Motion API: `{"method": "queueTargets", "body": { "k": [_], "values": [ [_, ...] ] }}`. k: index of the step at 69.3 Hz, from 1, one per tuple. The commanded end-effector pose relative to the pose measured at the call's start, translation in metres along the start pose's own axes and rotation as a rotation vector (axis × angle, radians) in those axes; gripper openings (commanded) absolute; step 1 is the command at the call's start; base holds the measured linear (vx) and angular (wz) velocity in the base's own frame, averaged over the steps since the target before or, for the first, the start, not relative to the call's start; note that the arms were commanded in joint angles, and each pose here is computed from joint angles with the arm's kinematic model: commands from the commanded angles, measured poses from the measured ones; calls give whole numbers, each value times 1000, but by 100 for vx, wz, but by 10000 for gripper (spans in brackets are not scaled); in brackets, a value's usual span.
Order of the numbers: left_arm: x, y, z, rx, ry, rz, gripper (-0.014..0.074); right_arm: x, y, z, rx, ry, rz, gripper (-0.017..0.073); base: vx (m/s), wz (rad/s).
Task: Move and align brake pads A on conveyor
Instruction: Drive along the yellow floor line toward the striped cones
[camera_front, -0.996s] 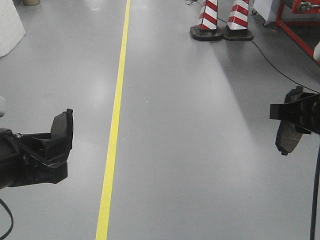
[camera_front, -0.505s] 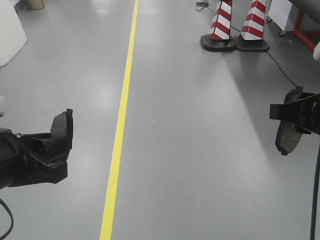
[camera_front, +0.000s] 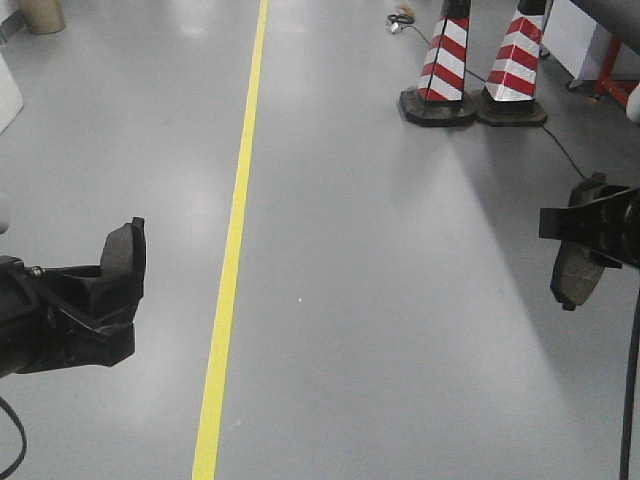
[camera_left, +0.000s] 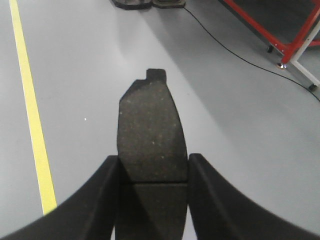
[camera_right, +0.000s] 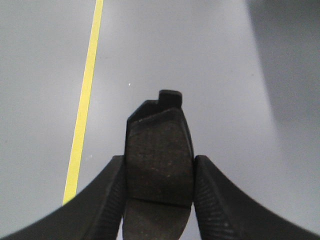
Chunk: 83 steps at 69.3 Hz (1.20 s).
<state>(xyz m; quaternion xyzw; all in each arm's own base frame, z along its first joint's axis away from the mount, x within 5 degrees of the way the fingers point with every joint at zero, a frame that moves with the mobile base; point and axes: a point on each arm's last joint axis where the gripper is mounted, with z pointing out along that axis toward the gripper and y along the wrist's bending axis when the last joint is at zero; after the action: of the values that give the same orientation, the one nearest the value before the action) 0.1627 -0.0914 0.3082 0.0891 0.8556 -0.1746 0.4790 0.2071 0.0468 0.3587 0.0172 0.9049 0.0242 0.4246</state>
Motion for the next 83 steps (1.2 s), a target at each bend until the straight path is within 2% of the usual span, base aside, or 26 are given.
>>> {"method": "queueTargets", "body": {
  "k": [1, 83],
  "values": [
    [-15, -6, -7, 54, -108, 8, 20, -14, 1, -11, -25, -119, -22, 4, 61, -8],
    [-15, -6, -7, 54, -108, 8, 20, -14, 1, -11, -25, -118, -22, 4, 64, -3]
  ]
}}
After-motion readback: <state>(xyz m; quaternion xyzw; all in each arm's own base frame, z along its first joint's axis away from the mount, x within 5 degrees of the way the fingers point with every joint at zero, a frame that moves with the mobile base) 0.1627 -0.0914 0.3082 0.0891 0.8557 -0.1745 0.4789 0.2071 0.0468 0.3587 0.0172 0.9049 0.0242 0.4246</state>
